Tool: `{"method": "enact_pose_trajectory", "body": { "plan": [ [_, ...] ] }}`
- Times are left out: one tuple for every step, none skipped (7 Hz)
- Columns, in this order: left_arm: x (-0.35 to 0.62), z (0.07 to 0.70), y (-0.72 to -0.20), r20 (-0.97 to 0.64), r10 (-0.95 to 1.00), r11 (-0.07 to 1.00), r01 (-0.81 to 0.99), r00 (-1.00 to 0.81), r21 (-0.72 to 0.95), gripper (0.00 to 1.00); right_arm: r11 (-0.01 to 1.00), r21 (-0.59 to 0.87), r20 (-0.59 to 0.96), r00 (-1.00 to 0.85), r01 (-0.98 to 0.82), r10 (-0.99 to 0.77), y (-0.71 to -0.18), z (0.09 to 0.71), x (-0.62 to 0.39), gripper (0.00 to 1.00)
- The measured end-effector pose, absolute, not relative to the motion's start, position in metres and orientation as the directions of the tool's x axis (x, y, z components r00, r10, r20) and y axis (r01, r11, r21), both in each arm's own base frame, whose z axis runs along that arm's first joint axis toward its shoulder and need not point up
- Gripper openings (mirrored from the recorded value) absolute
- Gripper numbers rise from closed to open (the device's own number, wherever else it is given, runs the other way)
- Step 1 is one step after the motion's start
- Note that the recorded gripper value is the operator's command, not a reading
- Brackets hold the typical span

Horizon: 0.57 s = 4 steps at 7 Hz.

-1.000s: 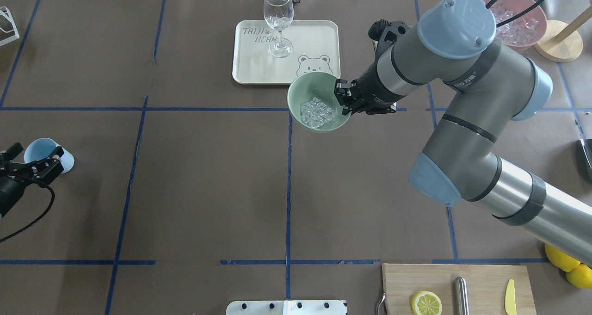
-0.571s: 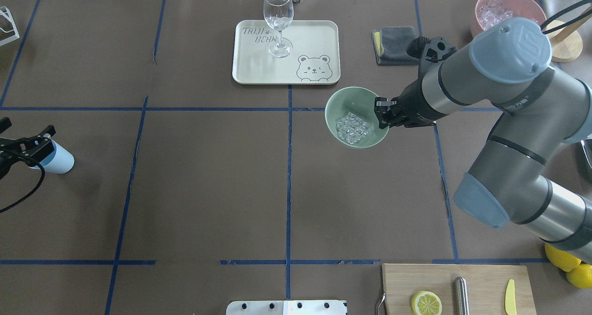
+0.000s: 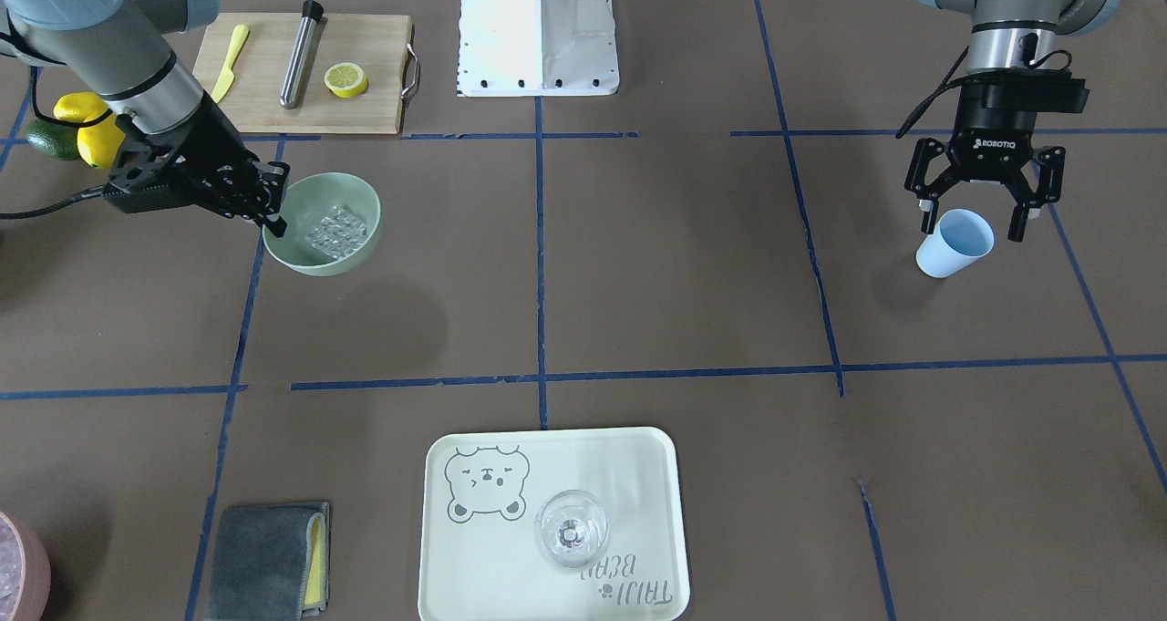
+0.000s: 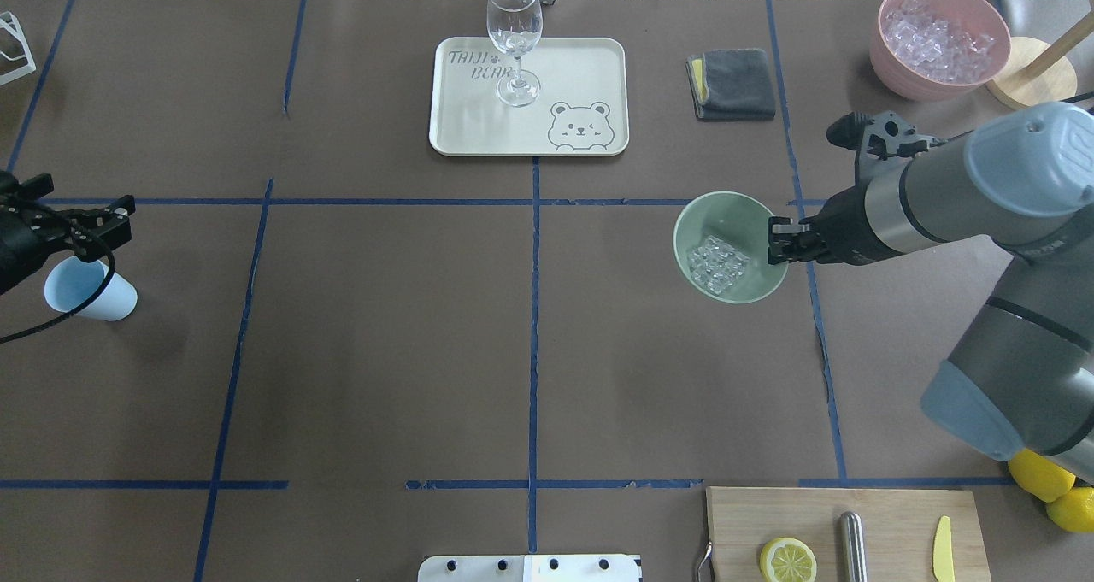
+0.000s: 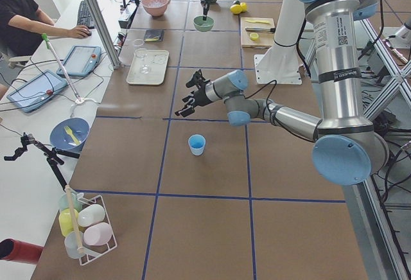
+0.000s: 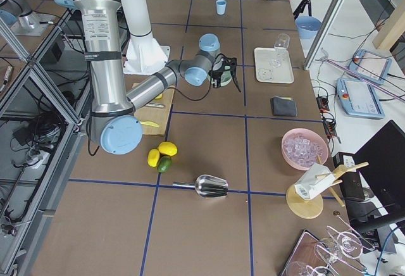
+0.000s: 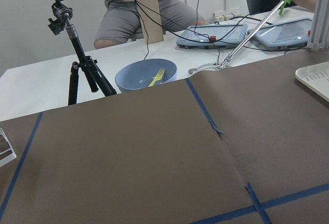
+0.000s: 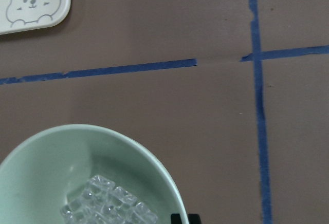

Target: Pour ice into bowl

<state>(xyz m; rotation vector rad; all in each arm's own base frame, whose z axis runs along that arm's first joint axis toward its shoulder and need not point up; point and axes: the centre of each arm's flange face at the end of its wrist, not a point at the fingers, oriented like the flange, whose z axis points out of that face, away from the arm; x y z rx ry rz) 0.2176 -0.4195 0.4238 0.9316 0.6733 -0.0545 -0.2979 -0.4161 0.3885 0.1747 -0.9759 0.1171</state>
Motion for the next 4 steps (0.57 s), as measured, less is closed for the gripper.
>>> {"method": "enact_pose_trajectory", "body": {
  "plan": [
    [0.209, 0.407, -0.439, -0.538, 0.254, 0.629, 0.286, 0.803, 0.723, 1.0, 0.977, 0.133, 0.815, 0.58, -0.169, -0.011, -0.413, 0.42, -0.277, 0.0],
    [0.199, 0.4, -0.449, -0.516, 0.275, 0.635, 0.25, 0.811, 0.731, 1.0, 0.974, 0.163, 0.792, 0.61, -0.159, -0.033, -0.416, 0.446, -0.259, 0.0],
    [0.182, 0.399, -0.458, -0.494, 0.306, 0.64, 0.209, 0.814, 0.74, 1.0, 0.97, 0.196, 0.76, 0.647, -0.143, -0.058, -0.425, 0.475, -0.241, 0.0],
    [0.159, 0.401, -0.465, -0.484, 0.333, 0.646, 0.179, 0.809, 0.742, 1.0, 0.966, 0.223, 0.732, 0.677, -0.131, -0.077, -0.436, 0.508, -0.222, 0.0]
  ]
}}
